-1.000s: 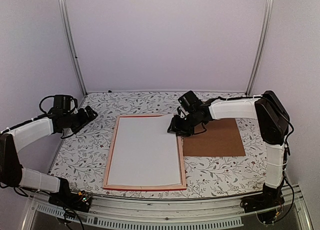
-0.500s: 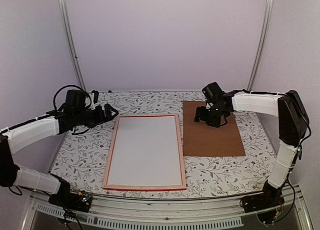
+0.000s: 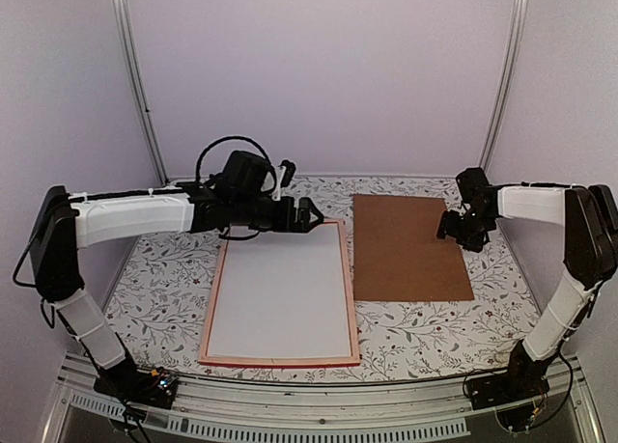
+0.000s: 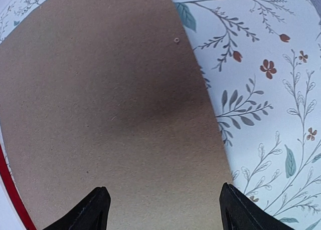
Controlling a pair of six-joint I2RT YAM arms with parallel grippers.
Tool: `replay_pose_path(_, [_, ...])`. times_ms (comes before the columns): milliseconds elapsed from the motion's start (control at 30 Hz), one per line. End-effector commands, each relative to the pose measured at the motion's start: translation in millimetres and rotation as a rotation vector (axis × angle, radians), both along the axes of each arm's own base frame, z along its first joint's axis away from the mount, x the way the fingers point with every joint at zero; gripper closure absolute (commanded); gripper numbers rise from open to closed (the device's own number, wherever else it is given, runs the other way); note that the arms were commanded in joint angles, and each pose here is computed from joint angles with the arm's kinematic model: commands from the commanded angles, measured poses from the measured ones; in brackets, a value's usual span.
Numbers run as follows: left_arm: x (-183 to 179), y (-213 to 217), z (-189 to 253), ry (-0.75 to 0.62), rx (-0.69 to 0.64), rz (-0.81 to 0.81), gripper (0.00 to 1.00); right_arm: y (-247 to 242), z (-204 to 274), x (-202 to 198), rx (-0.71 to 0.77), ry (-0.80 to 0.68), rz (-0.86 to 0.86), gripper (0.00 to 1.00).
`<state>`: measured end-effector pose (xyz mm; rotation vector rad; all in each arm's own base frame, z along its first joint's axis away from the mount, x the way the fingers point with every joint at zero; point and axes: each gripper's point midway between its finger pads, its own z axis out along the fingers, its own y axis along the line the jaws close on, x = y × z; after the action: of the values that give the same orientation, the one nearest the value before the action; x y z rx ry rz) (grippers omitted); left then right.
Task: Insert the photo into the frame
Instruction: Move the frame body to the center of the board.
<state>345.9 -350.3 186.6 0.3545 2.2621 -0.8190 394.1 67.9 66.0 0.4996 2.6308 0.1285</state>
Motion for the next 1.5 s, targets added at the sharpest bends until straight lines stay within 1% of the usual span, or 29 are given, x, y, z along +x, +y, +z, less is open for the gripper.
replay_pose_path(0, [3, -49, -7, -0.04, 0.094, -0.06, 0.0, -15, 15, 2, 0.013, -0.066, 0.0, 0.21])
replay_pose_path(33, [4, -62, -20, -0.03, 0.123, -0.078, 0.0, -18, 15, 2, 0.013, -0.068, -0.006, 0.21])
replay_pose_path(100, [6, -84, -31, -0.028, 0.154, -0.104, 0.01, -24, 14, -1, 0.013, -0.068, -0.016, 0.2])
replay_pose_path(267, [11, -126, -68, 0.007, 0.221, -0.145, 0.01, -33, 5, -8, 0.026, -0.062, -0.031, 0.2])
replay_pose_path(400, [16, -148, -101, 0.048, 0.264, -0.158, 0.01, -33, 0, -11, 0.04, -0.061, -0.027, 0.2])
replay_pose_path(567, [20, -165, -121, 0.078, 0.257, -0.163, 0.02, -31, -8, -17, 0.049, -0.054, -0.018, 0.2])
replay_pose_path(733, [17, -170, -144, 0.122, 0.259, -0.164, 0.02, -31, -14, -21, 0.049, -0.05, -0.02, 0.2])
replay_pose_path(867, [17, -170, -160, 0.143, 0.273, -0.157, 0.03, -25, -14, -21, 0.082, -0.047, -0.002, 0.2])
replay_pose_path(933, [19, -166, -168, 0.149, 0.3, -0.139, 0.04, -25, -14, -20, 0.081, -0.047, -0.002, 0.2])
replay_pose_path(1067, [26, -150, -183, 0.156, 0.379, -0.077, 0.04, -26, -14, -19, 0.076, -0.048, 0.0, 0.2])
replay_pose_path(1200, [34, -129, -186, 0.14, 0.445, -0.004, 0.04, -27, -16, -20, 0.07, -0.044, 0.002, 0.2])
replay_pose_path(1300, [40, -117, -181, 0.115, 0.47, 0.041, 0.03, -29, -16, -20, 0.066, -0.042, -0.001, 0.2])
replay_pose_path(1467, [41, -129, -180, 0.136, 0.415, 0.002, 0.03, -27, -19, -19, 0.075, -0.036, 0.011, 0.2])
